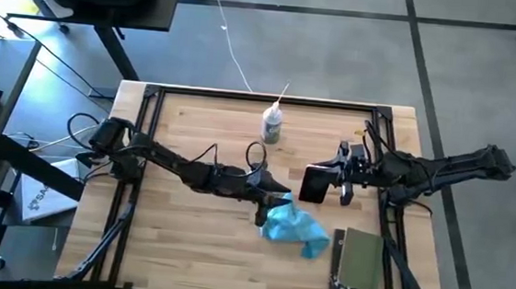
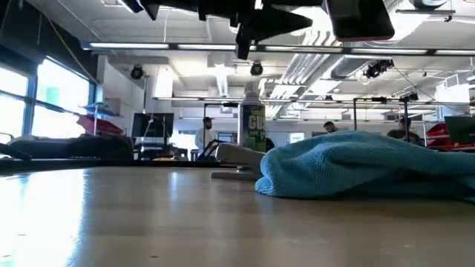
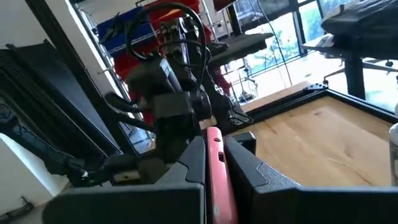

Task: Apply microfiber cloth
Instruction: Wipe the pink phone with the blue microfiber cloth

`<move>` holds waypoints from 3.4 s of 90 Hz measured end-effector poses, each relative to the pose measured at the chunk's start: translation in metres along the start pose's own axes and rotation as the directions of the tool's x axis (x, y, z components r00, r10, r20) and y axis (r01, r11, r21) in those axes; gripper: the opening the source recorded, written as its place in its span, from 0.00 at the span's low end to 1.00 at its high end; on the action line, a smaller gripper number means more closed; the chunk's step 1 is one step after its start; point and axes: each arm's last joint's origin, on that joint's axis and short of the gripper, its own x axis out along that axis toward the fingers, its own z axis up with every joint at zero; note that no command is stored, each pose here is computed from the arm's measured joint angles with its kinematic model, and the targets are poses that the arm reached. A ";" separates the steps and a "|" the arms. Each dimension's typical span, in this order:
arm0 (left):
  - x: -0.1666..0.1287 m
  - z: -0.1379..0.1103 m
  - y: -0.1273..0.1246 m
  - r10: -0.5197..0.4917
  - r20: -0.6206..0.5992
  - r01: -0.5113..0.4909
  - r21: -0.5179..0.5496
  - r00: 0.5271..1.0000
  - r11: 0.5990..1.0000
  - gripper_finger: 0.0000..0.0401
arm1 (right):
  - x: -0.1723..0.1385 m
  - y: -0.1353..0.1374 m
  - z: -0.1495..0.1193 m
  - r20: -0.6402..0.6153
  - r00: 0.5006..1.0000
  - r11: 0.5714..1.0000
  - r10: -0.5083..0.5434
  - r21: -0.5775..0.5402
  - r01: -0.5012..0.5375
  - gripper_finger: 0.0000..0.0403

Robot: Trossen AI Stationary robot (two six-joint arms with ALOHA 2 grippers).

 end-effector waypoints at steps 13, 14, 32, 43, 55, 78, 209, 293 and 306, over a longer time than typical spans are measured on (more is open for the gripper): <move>0.000 0.005 -0.003 -0.023 0.060 0.031 -0.140 0.998 0.990 0.45 | 0.000 0.000 -0.001 -0.012 1.000 1.000 0.011 -0.004 -0.011 0.01; 0.000 0.005 -0.003 -0.024 0.062 0.033 -0.151 0.998 0.988 0.46 | 0.000 0.000 -0.001 -0.012 1.000 1.000 0.011 -0.004 -0.012 0.01; 0.000 0.005 -0.003 0.018 0.083 -0.007 -0.131 0.996 0.991 0.59 | 0.000 0.000 -0.001 -0.013 1.000 1.000 0.012 -0.007 -0.012 0.01; 0.004 0.001 -0.002 0.018 0.100 -0.005 -0.133 0.995 0.991 0.64 | 0.000 0.000 -0.001 -0.010 1.000 1.000 0.014 -0.013 -0.014 0.01; 0.010 -0.006 0.004 0.035 0.103 -0.020 -0.146 0.994 0.989 0.67 | 0.000 0.001 0.000 -0.004 1.000 1.000 0.016 -0.011 -0.016 0.01; 0.013 -0.013 0.007 0.028 0.046 -0.017 -0.214 0.999 0.977 0.67 | -0.001 0.002 -0.001 -0.010 1.000 0.998 0.029 -0.051 -0.030 0.01; -0.001 -0.021 0.122 -0.047 -0.051 -0.043 -0.987 0.998 0.157 0.67 | 0.052 0.065 -0.105 0.063 0.955 0.105 -0.289 -0.990 0.097 0.01; -0.002 -0.009 0.119 -0.232 0.024 0.077 -0.971 0.973 0.226 0.51 | 0.119 0.068 -0.156 0.040 0.984 -0.425 -0.172 -0.904 -0.038 0.01; -0.003 -0.008 0.118 -0.254 0.032 0.088 -0.973 0.967 0.214 0.43 | 0.118 0.066 -0.157 0.043 0.973 -0.437 -0.225 -0.897 -0.062 0.01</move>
